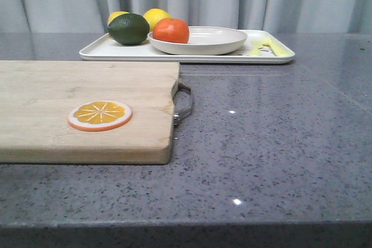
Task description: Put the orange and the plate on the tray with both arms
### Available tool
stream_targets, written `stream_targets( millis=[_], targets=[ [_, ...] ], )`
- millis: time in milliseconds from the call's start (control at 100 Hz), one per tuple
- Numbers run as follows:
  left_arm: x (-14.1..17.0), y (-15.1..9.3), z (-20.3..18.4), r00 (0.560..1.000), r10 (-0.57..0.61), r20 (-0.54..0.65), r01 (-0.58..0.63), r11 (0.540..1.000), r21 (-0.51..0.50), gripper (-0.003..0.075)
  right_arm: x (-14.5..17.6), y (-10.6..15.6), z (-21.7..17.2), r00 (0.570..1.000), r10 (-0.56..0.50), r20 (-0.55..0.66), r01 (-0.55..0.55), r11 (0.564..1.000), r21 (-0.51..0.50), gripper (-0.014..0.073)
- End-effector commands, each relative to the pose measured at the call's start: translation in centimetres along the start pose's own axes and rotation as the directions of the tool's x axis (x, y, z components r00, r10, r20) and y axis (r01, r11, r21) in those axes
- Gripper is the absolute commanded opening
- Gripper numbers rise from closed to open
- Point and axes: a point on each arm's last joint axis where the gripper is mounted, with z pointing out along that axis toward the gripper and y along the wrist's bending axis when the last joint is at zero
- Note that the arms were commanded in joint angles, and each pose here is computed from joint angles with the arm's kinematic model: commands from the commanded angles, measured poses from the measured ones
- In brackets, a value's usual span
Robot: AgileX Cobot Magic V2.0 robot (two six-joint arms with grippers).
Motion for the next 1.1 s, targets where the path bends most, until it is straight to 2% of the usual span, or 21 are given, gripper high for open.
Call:
stream_targets(
  millis=[0,330,1090],
  targets=[
    [-1.6,-0.2,-0.3,0.994,-0.008,0.111,0.006,1.0,0.013,0.0006,0.5,0.2,-2.1,0.989,-0.019,0.143,0.017,1.0,0.017,-0.0067],
    [-1.6,-0.2,-0.3,0.994,-0.008,0.111,0.006,1.0,0.013,0.0006,5.0,0.7,-5.2,0.973,-0.053,0.225,0.047,0.998,0.03,-0.0067],
    [-1.6,-0.2,-0.3,0.994,-0.008,0.111,0.006,1.0,0.013,0.0006,5.2,0.8,-5.5,0.972,-0.053,0.229,0.049,0.998,0.027,-0.0067]
  ],
)
